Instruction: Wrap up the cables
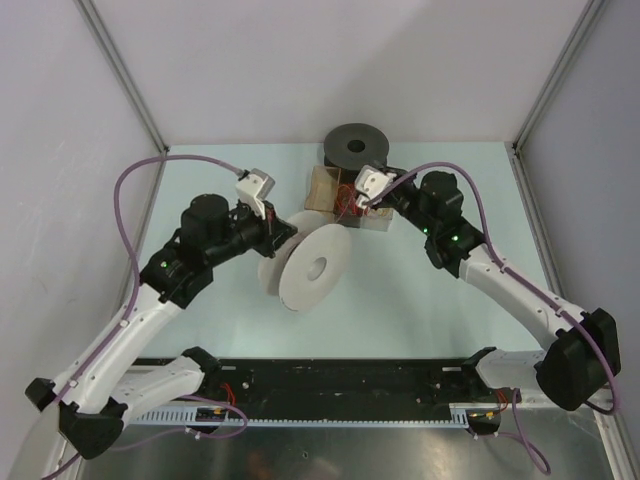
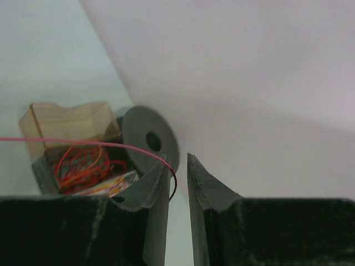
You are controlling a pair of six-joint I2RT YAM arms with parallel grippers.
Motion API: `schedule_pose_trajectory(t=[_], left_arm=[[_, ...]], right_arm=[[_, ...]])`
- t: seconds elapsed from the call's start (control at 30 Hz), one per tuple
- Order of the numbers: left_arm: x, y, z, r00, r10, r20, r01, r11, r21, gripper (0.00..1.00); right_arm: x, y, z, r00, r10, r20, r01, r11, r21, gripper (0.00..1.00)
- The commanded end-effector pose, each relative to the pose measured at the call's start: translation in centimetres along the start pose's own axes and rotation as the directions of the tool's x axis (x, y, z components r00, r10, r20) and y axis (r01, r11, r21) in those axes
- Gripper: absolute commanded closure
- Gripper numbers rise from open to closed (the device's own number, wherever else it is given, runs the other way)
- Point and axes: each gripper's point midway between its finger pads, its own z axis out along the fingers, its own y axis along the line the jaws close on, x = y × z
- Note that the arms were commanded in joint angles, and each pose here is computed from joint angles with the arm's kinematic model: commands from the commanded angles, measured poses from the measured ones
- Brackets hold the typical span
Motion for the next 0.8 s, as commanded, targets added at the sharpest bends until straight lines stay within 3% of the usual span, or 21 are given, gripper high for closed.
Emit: schedule_pose_trajectory(t=[0.0,0.23,0.3,0.37,0.43,0.5,0.77], left_arm=[[-7.9,-4.1,-3.2,0.979,-0.044,0.197,0.008,0.984,0.18,1.0],[-13.8,-3.1,-4.6,0.93,-0.231,0.286,0.178,0.963,0.201,1.0],[-14.9,-2.5,-4.7,0.913,-0.269,0.307,0.217,0.957,0.194,1.0],[-15.8,-2.0,-4.7,0.899,-0.292,0.327,0.241,0.952,0.188,1.0],[-16.5,-1.8,-4.8,0.89,-0.298,0.345,0.248,0.951,0.182,1.0],[-17.2,-1.5,-4.9,0.881,-0.303,0.363,0.257,0.951,0.171,1.0],[-18.0,-0.6,-5.2,0.848,-0.337,0.408,0.308,0.941,0.138,1.0]], right_arm=[[2.1,1.3,-1.3,0.984,0.161,-0.071,-0.169,0.98,-0.109,0.77],[2.8,7.7,-4.0,0.938,0.312,-0.152,-0.347,0.869,-0.354,0.78],[2.3,8.9,-4.7,0.924,0.346,-0.164,-0.383,0.839,-0.387,0.75],[1.8,9.7,-5.3,0.908,0.381,-0.173,-0.418,0.813,-0.406,0.61],[1.0,10.0,-5.6,0.893,0.416,-0.174,-0.45,0.792,-0.413,0.38],[0.5,10.0,-5.8,0.877,0.448,-0.176,-0.479,0.779,-0.405,0.23],[0.9,10.7,-5.6,0.785,0.568,-0.247,-0.62,0.705,-0.345,0.08]])
